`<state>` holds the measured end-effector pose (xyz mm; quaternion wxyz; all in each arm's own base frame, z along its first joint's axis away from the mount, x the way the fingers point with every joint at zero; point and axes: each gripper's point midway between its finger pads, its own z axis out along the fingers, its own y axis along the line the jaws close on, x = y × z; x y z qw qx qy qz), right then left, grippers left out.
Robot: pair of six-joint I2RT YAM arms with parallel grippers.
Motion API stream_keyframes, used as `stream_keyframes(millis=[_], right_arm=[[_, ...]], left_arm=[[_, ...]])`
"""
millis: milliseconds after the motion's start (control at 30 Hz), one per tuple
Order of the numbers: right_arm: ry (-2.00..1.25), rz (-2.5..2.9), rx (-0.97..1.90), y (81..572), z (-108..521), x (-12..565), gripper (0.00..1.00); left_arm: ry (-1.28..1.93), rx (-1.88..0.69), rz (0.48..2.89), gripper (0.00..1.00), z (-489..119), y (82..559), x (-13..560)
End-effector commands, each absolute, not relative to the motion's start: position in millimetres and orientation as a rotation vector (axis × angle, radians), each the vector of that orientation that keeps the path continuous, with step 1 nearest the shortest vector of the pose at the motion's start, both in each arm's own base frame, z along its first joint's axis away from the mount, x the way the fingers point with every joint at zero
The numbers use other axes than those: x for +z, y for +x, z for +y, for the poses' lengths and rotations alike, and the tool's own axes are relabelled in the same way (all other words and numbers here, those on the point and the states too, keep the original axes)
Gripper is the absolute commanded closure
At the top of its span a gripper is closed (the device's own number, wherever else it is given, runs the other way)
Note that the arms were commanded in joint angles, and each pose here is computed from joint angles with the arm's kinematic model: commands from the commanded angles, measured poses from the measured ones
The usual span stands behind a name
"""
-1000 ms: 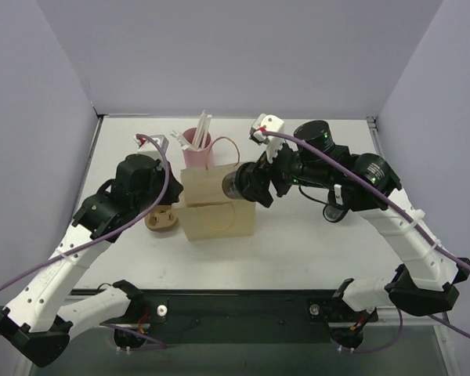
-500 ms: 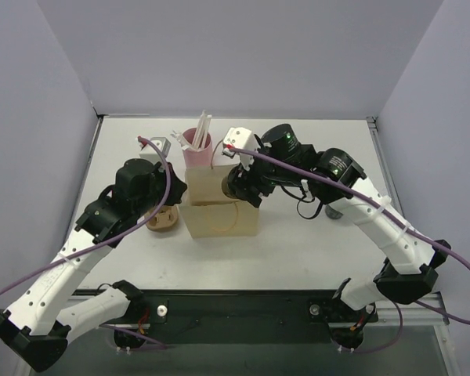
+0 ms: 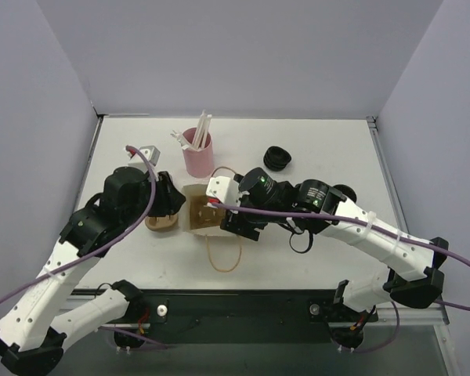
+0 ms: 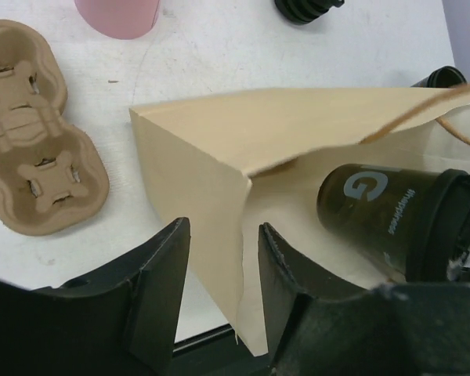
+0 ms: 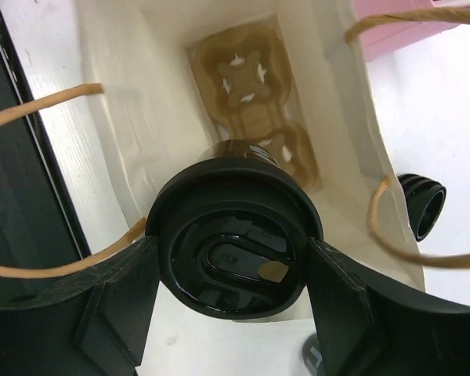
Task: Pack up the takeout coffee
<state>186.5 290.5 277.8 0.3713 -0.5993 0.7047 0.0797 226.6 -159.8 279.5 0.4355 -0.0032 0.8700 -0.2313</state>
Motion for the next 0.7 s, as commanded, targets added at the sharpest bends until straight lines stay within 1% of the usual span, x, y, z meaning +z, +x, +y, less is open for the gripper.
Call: stream_keyframes(millis=[0,200,500,667], right_arm=[[-1.515,1.815,0.059,191,274,266,0.63],[-1.475,1.803,0.03,190,277,263,0.63],[-1.422,1.812,0.011,196,295,263,0.62],[-1.412,1.823,-0.005,202,307,259,0.62]], left_arm=[[-0.006,-0.608,2.102,0.48,-146,205,301],[0.074,-0.763,2.053,0.47,-166,195,310],[0.021,-0.792,2.134,0.47,-160,176,286],[0.001,-0.846,2.147,0.47,-162,163,284]])
